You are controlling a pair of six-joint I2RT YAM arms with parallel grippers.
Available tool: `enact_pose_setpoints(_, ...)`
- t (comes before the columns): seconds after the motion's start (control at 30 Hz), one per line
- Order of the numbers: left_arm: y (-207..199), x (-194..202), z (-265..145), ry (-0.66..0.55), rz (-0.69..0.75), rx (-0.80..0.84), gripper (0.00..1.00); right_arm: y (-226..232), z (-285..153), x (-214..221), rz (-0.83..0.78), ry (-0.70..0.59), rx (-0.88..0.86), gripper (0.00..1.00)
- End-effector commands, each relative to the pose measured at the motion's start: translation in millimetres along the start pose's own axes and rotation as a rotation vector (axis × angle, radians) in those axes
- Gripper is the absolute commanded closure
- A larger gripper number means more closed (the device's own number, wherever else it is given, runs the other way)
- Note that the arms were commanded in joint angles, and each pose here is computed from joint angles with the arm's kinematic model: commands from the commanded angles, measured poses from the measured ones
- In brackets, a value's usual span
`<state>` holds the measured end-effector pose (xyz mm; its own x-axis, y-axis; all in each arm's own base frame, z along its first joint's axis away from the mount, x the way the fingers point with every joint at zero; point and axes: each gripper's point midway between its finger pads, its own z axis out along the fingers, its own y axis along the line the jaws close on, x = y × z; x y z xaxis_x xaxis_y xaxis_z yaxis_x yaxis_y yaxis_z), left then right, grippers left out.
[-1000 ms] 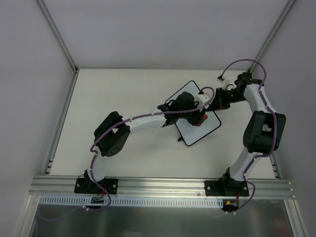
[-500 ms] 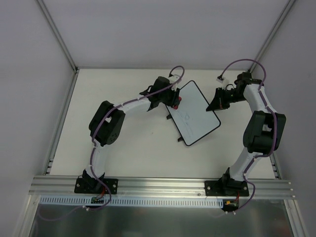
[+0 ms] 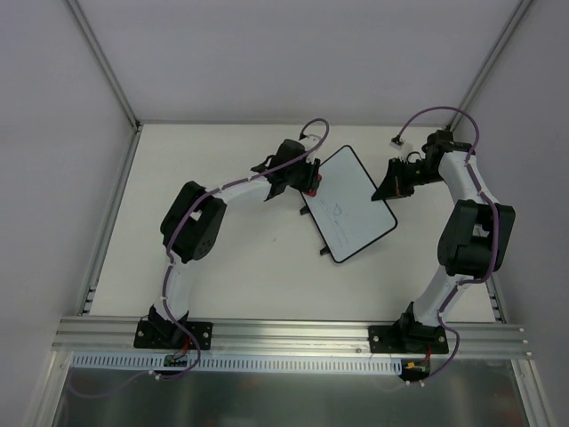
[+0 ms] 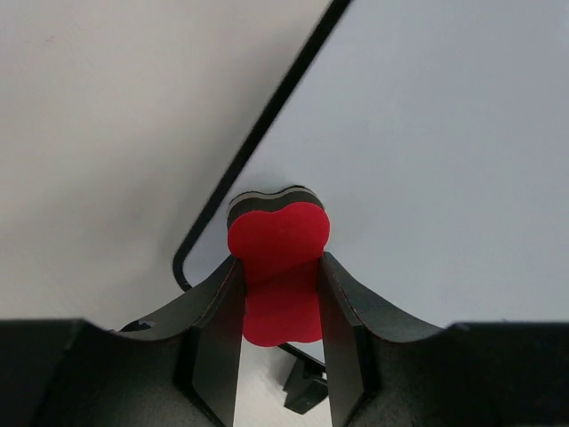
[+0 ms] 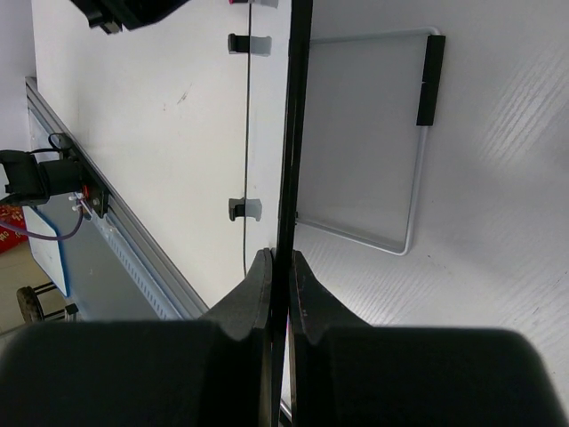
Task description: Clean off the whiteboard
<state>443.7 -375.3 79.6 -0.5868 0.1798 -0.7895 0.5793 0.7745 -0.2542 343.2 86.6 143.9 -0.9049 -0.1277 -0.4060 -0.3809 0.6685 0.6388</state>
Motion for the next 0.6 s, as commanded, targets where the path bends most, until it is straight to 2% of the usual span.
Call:
enact_pose_setpoints(0.0,-82,56,2,0.118,0.045,0.154,1.0,2,13,13,-0.117,0.072,0.02,1.0)
enact_pose_setpoints(0.17,-142,81,-12,0.137,0.078,0.245,1.0,2,12,13,-0.121,0.07,0.023,1.0)
enact_pose_setpoints(0.4,-199,113,-38,0.166,0.08,0.346,1.0,1,13,13,-0.114,0.071,0.019,1.0)
enact_pose_setpoints(0.47,-199,117,-39,0.17,0.06,0.344,1.0,1,13,14,-0.115,0.073,0.022,1.0)
enact_pose_setpoints(0.57,-178,115,-34,0.16,0.03,0.272,1.0,1,14,15,-0.114,0.074,0.019,1.0)
